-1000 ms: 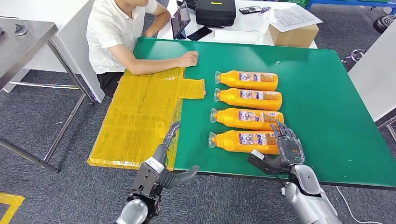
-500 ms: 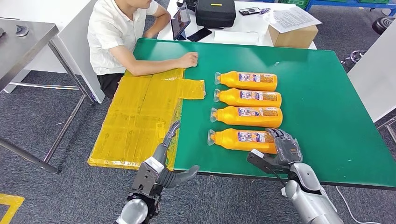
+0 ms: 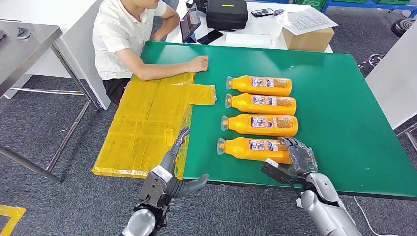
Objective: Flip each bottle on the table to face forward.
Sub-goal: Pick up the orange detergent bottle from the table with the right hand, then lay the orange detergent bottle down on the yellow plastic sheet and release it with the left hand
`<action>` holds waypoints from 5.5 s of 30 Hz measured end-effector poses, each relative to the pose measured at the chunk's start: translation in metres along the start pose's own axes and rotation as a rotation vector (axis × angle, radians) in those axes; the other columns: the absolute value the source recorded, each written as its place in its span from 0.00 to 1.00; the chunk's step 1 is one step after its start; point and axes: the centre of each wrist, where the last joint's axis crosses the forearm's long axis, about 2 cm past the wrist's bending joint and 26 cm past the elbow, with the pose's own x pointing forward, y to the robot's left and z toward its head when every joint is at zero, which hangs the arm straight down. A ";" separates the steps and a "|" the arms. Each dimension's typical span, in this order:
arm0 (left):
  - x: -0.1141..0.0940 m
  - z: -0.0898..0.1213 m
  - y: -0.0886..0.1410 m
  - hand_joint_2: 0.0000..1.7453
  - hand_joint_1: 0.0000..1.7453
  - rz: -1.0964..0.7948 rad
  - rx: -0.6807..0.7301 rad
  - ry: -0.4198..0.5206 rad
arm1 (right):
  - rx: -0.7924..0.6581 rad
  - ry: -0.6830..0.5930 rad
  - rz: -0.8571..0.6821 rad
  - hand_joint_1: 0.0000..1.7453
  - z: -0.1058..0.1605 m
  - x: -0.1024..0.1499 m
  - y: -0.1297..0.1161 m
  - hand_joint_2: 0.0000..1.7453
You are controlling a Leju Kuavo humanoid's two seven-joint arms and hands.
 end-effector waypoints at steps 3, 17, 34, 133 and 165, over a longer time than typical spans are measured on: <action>0.000 0.000 0.000 1.00 0.00 0.036 0.008 0.000 | 0.025 -0.033 -0.187 1.00 0.000 0.003 0.002 1.00; 0.002 0.027 0.013 1.00 0.00 0.392 0.226 0.001 | -0.292 -0.145 -0.776 1.00 0.033 0.074 0.019 1.00; 0.009 0.022 0.004 1.00 0.00 0.617 -0.010 0.113 | -0.208 -0.286 -0.821 1.00 0.008 0.135 0.017 1.00; -0.002 -0.151 0.096 1.00 0.00 -1.031 -0.275 0.286 | -1.134 -0.227 -0.914 0.00 0.033 0.189 -0.045 0.00; 0.006 -0.125 0.050 1.00 0.00 -0.858 -0.167 -0.074 | -1.053 -0.227 -0.744 0.00 0.044 0.183 -0.027 0.25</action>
